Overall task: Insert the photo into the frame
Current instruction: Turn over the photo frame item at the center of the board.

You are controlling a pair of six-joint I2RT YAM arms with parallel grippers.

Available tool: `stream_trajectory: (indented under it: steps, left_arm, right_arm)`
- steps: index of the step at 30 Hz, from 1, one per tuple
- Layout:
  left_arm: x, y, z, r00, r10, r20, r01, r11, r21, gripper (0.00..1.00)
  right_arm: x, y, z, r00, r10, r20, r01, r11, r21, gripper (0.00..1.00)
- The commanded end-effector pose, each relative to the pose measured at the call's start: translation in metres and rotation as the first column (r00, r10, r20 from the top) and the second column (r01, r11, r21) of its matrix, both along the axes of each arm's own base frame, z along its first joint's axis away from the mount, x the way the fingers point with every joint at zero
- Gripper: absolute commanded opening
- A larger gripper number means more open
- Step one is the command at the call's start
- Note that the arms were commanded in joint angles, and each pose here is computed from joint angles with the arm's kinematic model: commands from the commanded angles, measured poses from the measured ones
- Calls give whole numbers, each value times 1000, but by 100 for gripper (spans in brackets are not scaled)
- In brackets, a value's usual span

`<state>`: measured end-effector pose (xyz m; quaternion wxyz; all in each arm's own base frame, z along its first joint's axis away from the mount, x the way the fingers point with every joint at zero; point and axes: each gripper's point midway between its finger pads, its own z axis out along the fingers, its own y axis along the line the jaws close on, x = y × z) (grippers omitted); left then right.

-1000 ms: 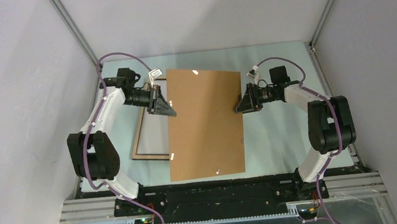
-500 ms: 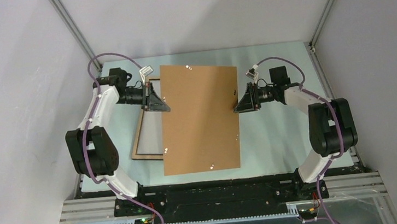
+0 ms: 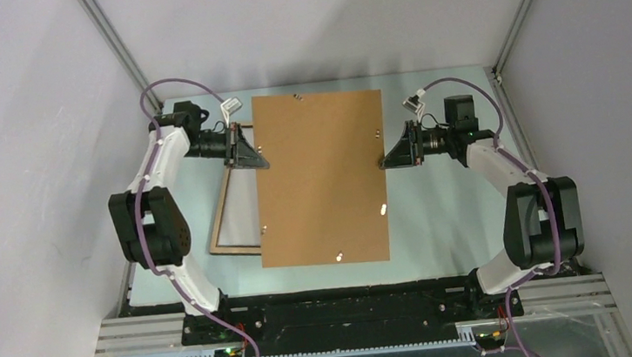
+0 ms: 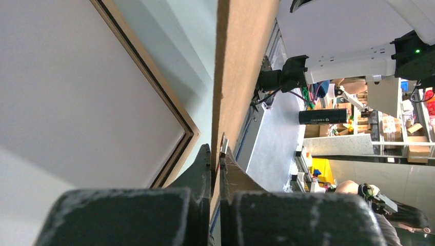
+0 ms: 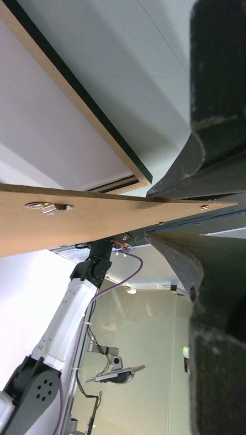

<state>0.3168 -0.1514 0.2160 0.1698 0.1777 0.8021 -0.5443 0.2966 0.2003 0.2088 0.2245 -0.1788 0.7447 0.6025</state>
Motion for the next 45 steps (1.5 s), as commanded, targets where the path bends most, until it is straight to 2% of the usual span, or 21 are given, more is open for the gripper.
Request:
stream_trajectory:
  steps: [1, 17, 27, 33, 39, 43, 45]
  left_arm:
    - [10, -3, -9, 998, -25, 49, 22, 997, 68, 0]
    - [12, -6, -15, 999, -29, 27, 26, 995, 92, 0]
    - [9, -13, -12, 1000, -18, -21, 19, 999, 45, 0]
    - [11, -17, -14, 999, 5, -33, -4, 1000, 30, 0]
    - [11, -17, -19, 999, 22, -48, -20, 999, 40, 0]
    - [10, -16, -23, 999, 27, -39, -24, 998, 58, 1]
    - [10, -14, -24, 999, 33, -31, -31, 997, 75, 8]
  right_arm:
    - [-38, 9, 51, 977, 170, 129, -184, 977, 110, 32]
    - [-58, 25, 56, 953, 216, 212, -237, 968, 78, 30]
    - [-48, 31, 48, 967, 167, 192, -177, 984, 34, 30]
    - [-42, 34, 47, 971, 142, 193, -149, 988, 24, 23]
    - [-32, 26, 53, 976, 96, 196, -104, 994, 31, 0]
    - [-22, 11, 56, 985, 51, 162, -60, 997, 49, 0]
    - [-19, 5, 57, 990, 42, 133, -51, 997, 62, 0]
